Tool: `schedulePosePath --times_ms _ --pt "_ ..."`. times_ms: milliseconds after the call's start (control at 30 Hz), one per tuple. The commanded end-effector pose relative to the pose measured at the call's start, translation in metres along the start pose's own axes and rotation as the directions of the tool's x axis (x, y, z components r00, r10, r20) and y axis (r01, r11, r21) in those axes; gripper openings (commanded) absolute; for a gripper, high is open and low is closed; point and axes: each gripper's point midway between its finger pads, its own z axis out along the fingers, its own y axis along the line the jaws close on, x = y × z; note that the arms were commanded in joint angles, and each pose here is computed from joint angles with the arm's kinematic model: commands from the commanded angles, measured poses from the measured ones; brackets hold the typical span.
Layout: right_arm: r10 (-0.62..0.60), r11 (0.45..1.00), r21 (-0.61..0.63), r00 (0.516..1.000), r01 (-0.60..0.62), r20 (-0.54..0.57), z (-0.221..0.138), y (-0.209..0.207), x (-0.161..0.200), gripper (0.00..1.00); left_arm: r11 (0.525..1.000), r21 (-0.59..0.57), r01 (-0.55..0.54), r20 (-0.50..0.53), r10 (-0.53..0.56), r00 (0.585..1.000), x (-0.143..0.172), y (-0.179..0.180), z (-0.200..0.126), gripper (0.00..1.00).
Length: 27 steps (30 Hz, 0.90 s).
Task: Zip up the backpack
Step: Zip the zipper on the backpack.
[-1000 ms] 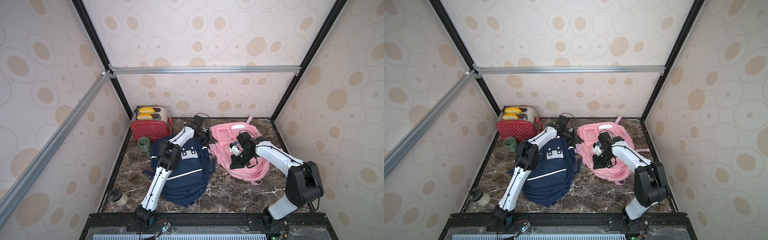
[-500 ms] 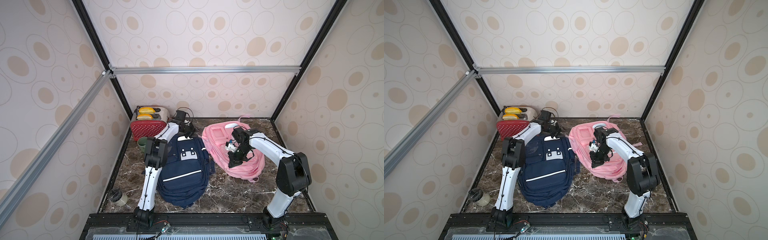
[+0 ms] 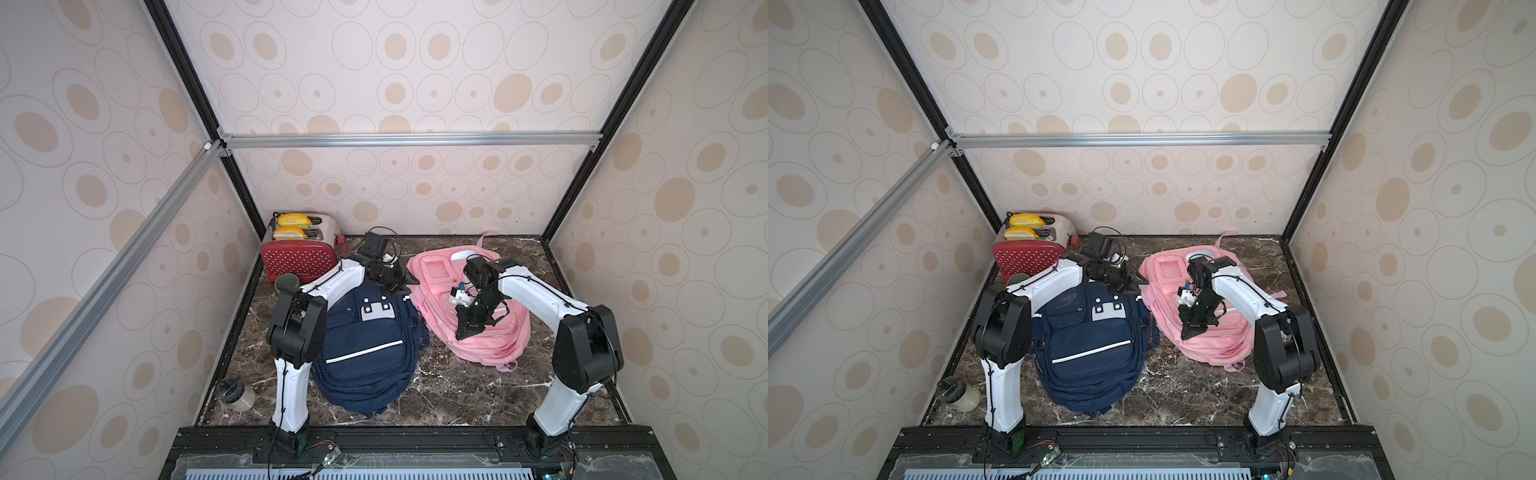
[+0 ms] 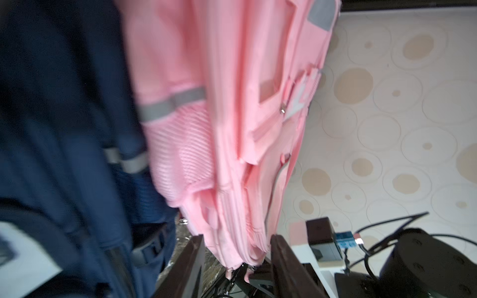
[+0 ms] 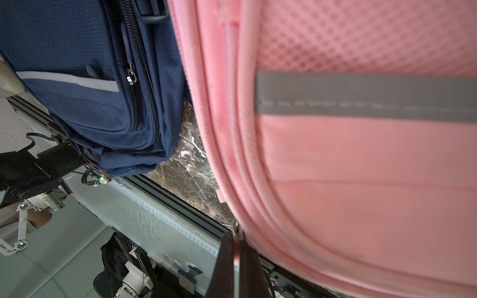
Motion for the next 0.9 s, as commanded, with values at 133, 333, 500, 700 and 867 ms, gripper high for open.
schedulePosePath --times_ms 133,333,500,700,867 --pt "-0.061 0.998 -0.01 0.992 0.063 0.113 -0.012 0.01 -0.017 0.0 0.998 0.054 0.028 -0.037 -0.026 0.999 0.035 -0.017 0.004 0.44" --pt "-0.095 0.995 0.001 0.984 0.096 0.151 -0.02 0.013 -0.036 0.0 0.998 0.039 0.05 -0.097 -0.046 0.994 0.061 -0.012 0.022 0.43" --pt "-0.104 0.994 -0.012 0.984 0.107 0.148 -0.018 0.016 -0.04 0.0 0.997 0.056 0.062 -0.085 -0.057 0.995 0.055 -0.016 0.032 0.43" --pt "-0.108 0.994 -0.017 0.984 0.111 0.143 -0.018 0.016 -0.042 0.0 0.997 0.056 0.051 -0.091 -0.045 0.995 0.05 -0.021 0.044 0.4" --pt "-0.095 0.995 -0.024 0.983 0.1 0.16 -0.018 0.018 -0.051 0.0 0.997 0.022 0.071 -0.126 -0.067 0.99 0.061 -0.003 0.055 0.33"
